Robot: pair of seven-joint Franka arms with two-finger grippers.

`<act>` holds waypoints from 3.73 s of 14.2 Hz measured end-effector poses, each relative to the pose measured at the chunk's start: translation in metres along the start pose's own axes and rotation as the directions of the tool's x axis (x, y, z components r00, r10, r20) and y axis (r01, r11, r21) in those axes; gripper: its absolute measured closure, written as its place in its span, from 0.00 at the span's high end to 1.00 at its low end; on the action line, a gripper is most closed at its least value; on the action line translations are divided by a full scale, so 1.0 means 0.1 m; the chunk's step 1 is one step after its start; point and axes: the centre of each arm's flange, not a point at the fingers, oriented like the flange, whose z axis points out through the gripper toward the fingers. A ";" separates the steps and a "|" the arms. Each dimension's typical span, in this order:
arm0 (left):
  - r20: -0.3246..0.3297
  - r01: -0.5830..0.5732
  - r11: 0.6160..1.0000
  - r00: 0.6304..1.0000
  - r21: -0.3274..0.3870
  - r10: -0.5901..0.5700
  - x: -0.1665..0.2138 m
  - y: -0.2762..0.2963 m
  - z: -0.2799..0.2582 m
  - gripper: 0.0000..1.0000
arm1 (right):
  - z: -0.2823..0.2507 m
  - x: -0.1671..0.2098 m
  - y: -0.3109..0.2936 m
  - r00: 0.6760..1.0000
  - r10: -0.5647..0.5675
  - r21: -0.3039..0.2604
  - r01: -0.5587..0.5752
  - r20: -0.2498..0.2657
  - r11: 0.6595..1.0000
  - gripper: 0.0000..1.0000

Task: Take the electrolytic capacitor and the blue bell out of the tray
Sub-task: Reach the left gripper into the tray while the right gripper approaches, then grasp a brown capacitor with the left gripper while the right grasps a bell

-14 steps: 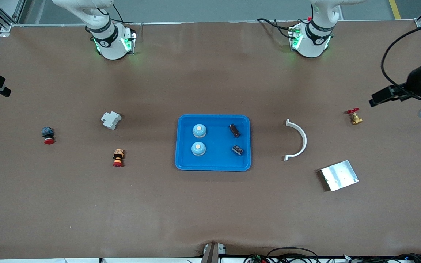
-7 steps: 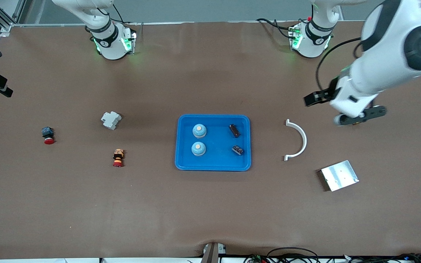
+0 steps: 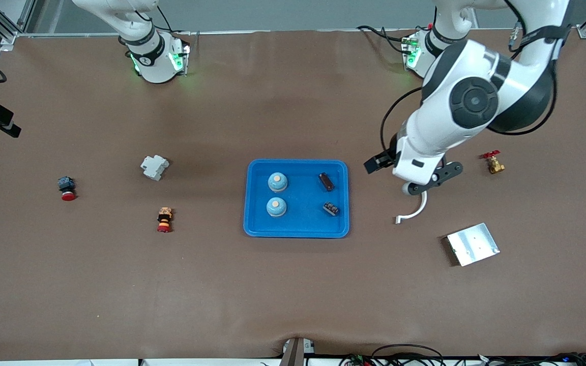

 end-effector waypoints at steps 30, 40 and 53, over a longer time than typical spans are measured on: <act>-0.003 0.444 0.896 0.896 0.004 -0.444 -0.29 0.83 2.56 1.00 | 1.65 -0.23 -2.70 0.965 0.253 0.044 -0.256 0.071 0.966 1.00; -0.004 0.431 0.902 0.902 -0.021 -0.431 -0.42 0.77 2.72 1.00 | 2.06 -0.28 -3.21 0.949 0.309 0.052 -0.312 0.057 0.949 1.00; -0.016 0.418 0.908 0.908 -0.024 -0.418 -0.40 0.71 2.99 1.00 | 2.70 -0.46 -3.89 0.939 0.342 0.051 -0.344 0.046 0.937 1.00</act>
